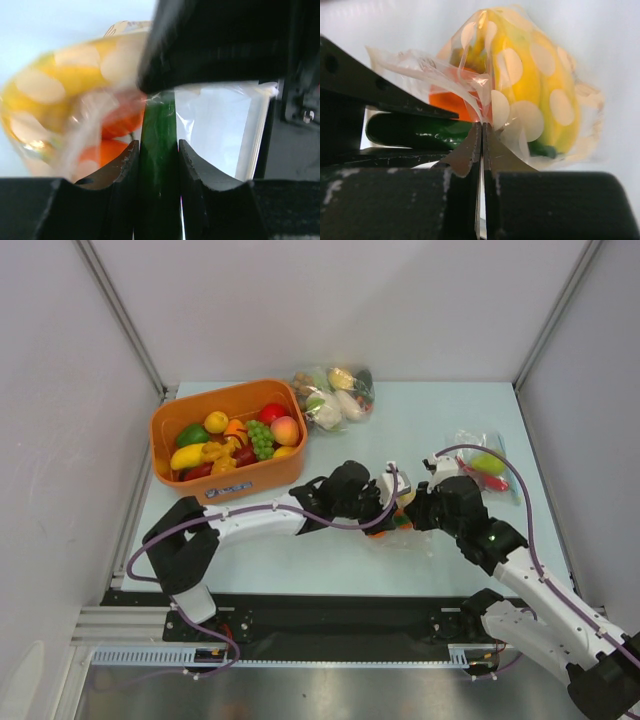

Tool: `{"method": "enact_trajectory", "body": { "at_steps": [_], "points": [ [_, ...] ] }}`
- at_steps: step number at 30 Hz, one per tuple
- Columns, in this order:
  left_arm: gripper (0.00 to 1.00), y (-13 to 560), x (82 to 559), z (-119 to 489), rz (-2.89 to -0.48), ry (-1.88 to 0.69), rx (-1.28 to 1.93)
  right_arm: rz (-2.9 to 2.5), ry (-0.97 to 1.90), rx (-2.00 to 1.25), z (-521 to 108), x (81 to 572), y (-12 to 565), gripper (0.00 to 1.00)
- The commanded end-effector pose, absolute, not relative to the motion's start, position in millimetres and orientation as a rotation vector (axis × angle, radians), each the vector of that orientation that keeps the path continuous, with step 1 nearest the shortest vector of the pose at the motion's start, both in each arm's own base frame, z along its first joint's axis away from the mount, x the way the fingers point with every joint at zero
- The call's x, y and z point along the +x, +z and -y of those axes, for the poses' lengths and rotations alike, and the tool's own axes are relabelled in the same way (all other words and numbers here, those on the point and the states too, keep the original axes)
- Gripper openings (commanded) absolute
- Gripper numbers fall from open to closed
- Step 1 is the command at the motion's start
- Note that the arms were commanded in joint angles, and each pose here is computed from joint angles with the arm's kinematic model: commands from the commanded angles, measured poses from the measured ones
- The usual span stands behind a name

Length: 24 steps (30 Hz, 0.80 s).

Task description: Open the zip-top bag and remove the fake food

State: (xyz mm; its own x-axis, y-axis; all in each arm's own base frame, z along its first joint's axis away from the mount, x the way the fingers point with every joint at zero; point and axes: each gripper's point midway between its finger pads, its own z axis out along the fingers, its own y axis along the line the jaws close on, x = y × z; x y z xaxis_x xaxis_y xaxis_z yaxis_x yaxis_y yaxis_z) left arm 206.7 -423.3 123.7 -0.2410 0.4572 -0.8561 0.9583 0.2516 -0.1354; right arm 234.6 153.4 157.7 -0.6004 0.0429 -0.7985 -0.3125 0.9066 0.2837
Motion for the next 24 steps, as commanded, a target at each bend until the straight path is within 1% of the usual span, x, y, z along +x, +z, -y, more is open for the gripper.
{"method": "enact_trajectory", "body": {
  "at_steps": [1,7,15,24],
  "points": [
    [0.02,166,225,442,-1.746,-0.899,1.255,-2.157,0.486,-0.230,-152,234,170,0.00],
    [0.04,168,228,438,-1.785,-0.846,1.332,-2.167,0.441,-0.228,-145,235,168,0.00],
    [0.03,168,210,410,-1.849,-0.826,1.365,-2.157,0.342,-0.200,-132,246,177,0.00],
    [0.04,195,189,378,-1.857,-0.859,1.284,-2.167,0.351,-0.185,-138,261,183,0.00]
  ]
}}
